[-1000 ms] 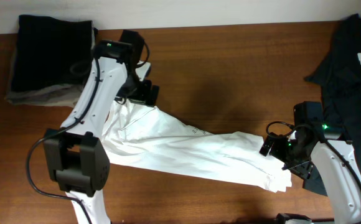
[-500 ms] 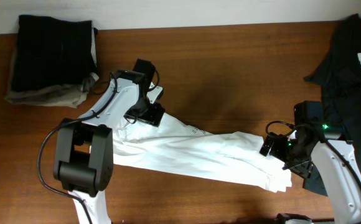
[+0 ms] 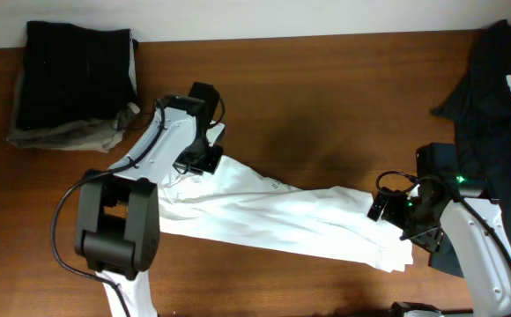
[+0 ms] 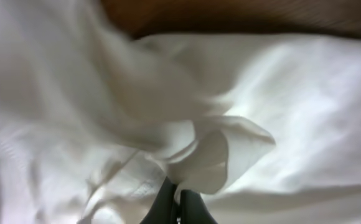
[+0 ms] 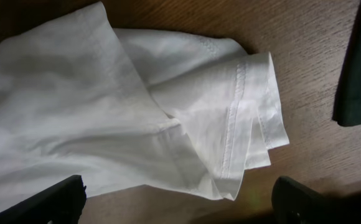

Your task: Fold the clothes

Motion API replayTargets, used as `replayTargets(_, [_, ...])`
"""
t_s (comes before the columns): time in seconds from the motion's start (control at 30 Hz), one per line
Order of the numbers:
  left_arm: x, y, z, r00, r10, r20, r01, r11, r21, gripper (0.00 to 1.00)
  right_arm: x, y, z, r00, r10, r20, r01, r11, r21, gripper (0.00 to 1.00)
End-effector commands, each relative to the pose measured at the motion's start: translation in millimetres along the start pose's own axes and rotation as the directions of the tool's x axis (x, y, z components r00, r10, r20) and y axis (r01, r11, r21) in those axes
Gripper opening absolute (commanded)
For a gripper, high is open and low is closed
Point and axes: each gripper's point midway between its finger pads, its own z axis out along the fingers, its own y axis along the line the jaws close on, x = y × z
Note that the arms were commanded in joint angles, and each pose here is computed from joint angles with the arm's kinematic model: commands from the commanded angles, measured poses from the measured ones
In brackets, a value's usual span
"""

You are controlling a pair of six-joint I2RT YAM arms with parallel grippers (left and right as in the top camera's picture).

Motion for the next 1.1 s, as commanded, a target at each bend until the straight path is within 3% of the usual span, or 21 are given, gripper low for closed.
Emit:
replayTargets(0.0, [6, 33, -61, 0.984, -0.135, 0.115, 0.152, 0.976, -0.157, 0.01, -3, 4, -5, 1.000, -0.009, 0.015, 0.009, 1.000, -0.014, 0.99])
replayTargets(0.13, [43, 50, -86, 0.970, -0.232, 0.069, 0.240, 0.957, -0.160, 0.01, -4, 5, -5, 1.000, -0.009, 0.017, 0.009, 1.000, -0.015, 0.99])
replayTargets(0.47, [105, 71, -60, 0.931, -0.332, -0.152, 0.304, 0.935, -0.182, 0.07, -5, 5, -5, 1.000, -0.010, 0.021, 0.010, 1.000, -0.017, 0.99])
replayTargets(0.6, [123, 67, -49, 0.915, -0.336, -0.223, 0.297, 0.935, -0.191, 0.24, -4, 5, -5, 1.000, -0.010, 0.020, 0.010, 1.000, -0.018, 0.99])
replayTargets(0.67, [125, 69, -50, 0.911, -0.348, -0.220, 0.306, 0.930, -0.206, 0.41, -3, 8, -5, 1.000, -0.010, 0.012, 0.011, 0.999, -0.035, 0.99])
replayTargets(0.73, [120, 79, -56, 0.906, -0.388, -0.171, 0.339, 0.905, -0.257, 0.44, -1, 12, -5, 1.000, -0.011, 0.002, 0.011, 0.998, -0.056, 0.99])
replayTargets(0.8, [101, 73, -67, 0.916, -0.388, -0.100, 0.363, 0.909, -0.203, 0.40, -1, 13, -5, 1.000, -0.012, -0.001, 0.012, 0.998, -0.061, 1.00])
replayTargets(0.87, [68, 49, -71, 0.954, -0.300, -0.005, 0.300, 0.953, -0.039, 0.25, -2, 16, -5, 0.999, -0.039, 0.006, 0.040, 0.996, -0.076, 0.80])
replayTargets(0.9, [43, 32, -71, 0.971, -0.227, 0.075, 0.223, 0.973, 0.061, 0.09, -3, 17, -4, 0.999, -0.039, 0.009, 0.040, 0.996, -0.079, 0.45])
replayTargets(0.93, [29, 27, -69, 0.970, -0.216, 0.115, 0.207, 0.974, 0.089, 0.01, -4, 18, -2, 0.999, -0.039, 0.006, 0.039, 0.995, -0.088, 0.25])
replayTargets(0.97, [19, 25, -62, 0.968, -0.211, 0.133, 0.200, 0.975, 0.096, 0.01, -2, 21, 2, 0.999, -0.036, -0.011, 0.034, 0.994, -0.101, 0.05])
replayTargets(1.07, [20, 25, -29, 0.976, -0.213, 0.043, 0.209, 0.974, 0.092, 0.00, 5, 18, 13, 0.998, -0.032, -0.057, 0.026, 0.995, -0.096, 0.04])
